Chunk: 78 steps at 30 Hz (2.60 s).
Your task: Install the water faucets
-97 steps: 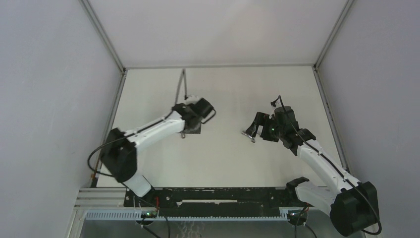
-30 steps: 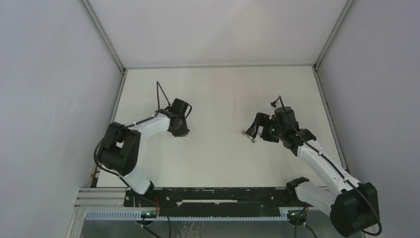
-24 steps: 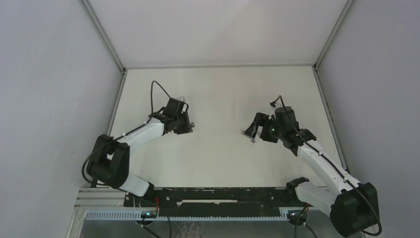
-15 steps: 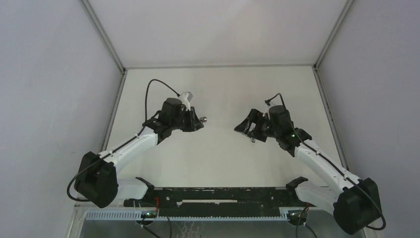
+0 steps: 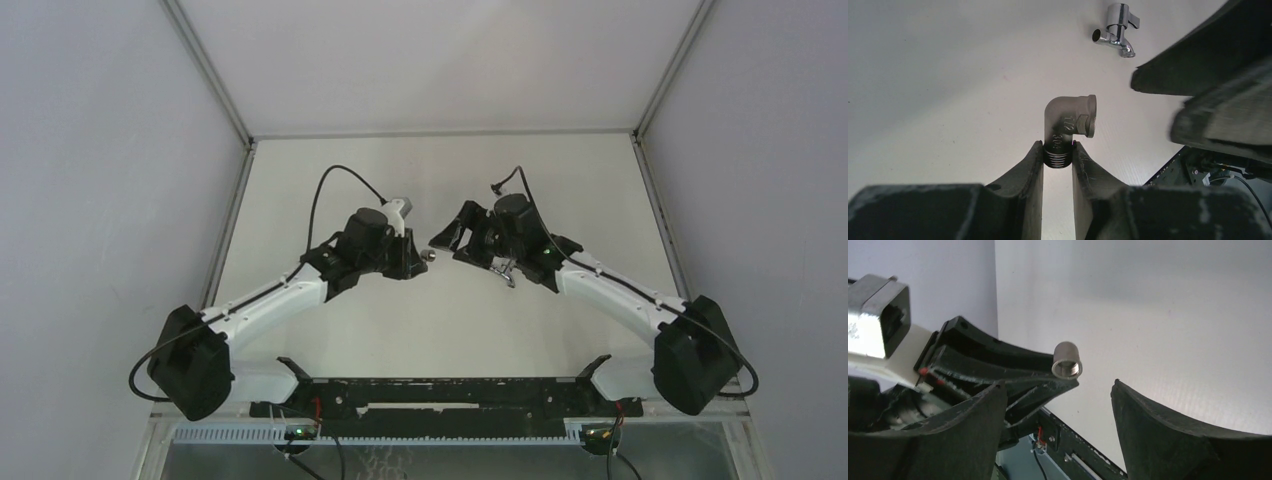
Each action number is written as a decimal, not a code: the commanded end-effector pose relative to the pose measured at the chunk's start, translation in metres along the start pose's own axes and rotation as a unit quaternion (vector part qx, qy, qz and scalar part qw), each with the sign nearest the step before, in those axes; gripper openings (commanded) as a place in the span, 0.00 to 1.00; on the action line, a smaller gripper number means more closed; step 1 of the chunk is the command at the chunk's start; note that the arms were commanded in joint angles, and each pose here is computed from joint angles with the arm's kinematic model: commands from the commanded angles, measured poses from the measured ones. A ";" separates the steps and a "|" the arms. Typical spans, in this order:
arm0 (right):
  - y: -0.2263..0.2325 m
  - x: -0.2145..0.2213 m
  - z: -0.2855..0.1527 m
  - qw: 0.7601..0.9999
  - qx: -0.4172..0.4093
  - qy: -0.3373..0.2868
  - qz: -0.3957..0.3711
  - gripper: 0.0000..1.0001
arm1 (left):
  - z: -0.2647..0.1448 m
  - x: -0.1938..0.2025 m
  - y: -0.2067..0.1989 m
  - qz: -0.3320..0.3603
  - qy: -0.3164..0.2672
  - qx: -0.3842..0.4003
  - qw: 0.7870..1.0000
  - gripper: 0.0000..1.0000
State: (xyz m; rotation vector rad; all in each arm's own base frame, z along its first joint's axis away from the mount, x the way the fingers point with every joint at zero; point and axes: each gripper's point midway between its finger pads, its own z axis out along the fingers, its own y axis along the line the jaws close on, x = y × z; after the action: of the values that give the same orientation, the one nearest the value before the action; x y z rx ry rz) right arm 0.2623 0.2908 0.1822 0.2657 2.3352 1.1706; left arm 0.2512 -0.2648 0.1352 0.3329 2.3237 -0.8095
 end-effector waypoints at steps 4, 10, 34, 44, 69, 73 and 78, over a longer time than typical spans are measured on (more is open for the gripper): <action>0.026 0.002 0.026 0.999 -0.036 0.036 0.003 0.77 | -0.014 -0.024 -0.019 0.017 -0.047 0.034 0.998 0.00; 0.039 0.014 0.036 0.994 -0.079 0.069 -0.007 0.70 | -0.013 -0.022 -0.021 0.017 -0.042 0.040 0.998 0.00; 0.040 0.008 0.002 0.975 -0.209 0.047 -0.056 0.00 | -0.061 -0.017 -0.045 -0.011 -0.018 0.138 0.990 1.00; 0.075 0.014 -0.036 0.938 -0.333 0.054 -0.084 0.00 | -0.065 -0.016 -0.067 -0.033 -0.005 0.234 0.972 0.94; 0.089 0.016 -0.047 0.923 -0.374 0.073 -0.054 0.00 | -0.083 -0.042 -0.089 -0.071 -0.054 0.342 0.936 0.13; 0.080 0.013 -0.040 0.933 -0.351 0.066 -0.049 0.00 | -0.081 -0.042 -0.086 -0.067 -0.053 0.327 0.941 0.00; 0.040 -0.014 -0.034 0.969 -0.244 0.008 -0.028 0.62 | -0.063 -0.035 -0.044 -0.067 -0.036 0.190 0.979 0.00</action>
State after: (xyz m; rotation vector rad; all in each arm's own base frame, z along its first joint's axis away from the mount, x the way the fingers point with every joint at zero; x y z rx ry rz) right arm 0.2286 0.3172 0.2428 -0.1126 1.9531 1.8964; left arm 0.2041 -0.2811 0.2333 0.3848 2.0090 -1.5901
